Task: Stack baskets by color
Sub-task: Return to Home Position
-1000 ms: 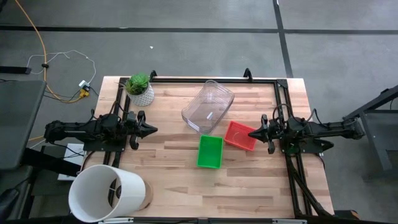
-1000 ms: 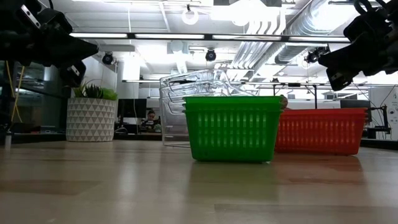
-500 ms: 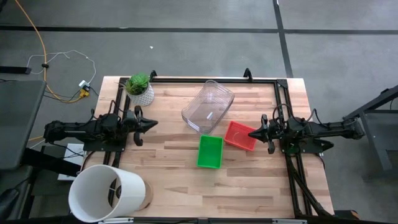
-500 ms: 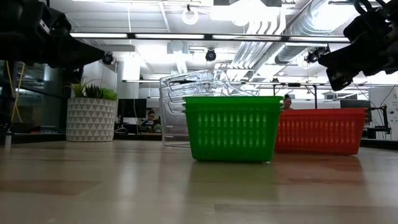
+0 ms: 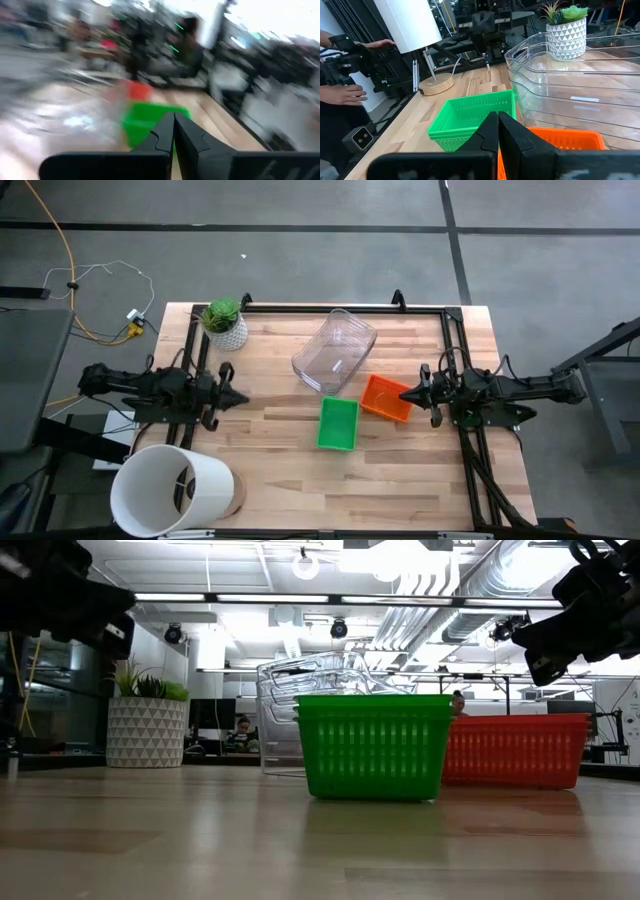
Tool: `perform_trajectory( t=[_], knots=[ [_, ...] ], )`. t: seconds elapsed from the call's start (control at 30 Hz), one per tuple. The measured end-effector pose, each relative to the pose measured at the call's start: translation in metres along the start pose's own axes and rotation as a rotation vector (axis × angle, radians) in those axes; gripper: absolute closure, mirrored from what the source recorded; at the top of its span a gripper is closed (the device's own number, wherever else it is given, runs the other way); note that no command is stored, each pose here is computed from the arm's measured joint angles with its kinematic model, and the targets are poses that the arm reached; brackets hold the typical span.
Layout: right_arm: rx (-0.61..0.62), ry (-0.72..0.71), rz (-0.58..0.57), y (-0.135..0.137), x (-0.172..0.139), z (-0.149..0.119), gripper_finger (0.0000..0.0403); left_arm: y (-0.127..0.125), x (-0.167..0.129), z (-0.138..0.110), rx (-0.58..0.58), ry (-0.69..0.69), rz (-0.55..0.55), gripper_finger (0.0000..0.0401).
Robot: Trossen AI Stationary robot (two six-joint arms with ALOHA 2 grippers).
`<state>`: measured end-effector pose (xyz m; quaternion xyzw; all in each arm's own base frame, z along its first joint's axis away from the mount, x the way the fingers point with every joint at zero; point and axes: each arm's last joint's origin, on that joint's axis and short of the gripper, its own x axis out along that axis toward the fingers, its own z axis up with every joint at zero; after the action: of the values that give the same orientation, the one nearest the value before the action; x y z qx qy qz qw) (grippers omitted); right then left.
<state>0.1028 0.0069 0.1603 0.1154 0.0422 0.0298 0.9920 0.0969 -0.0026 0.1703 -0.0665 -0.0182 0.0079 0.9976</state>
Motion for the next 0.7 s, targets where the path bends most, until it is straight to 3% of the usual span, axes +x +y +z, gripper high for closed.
perform_trajectory(
  t=[0.1, 0.7],
  knots=[
    [0.0, 0.0, 0.0, 0.0, 0.0, 0.0, 0.0402, -0.0026, -0.0001, -0.0027, 0.056, 0.031, -0.075, 0.0401],
    [0.0, 0.0, 0.0, 0.0, 0.0, -0.0001, 0.0402, -0.0019, -0.0001, -0.0022, 0.031, 0.027, -0.057, 0.0401]
  ],
)
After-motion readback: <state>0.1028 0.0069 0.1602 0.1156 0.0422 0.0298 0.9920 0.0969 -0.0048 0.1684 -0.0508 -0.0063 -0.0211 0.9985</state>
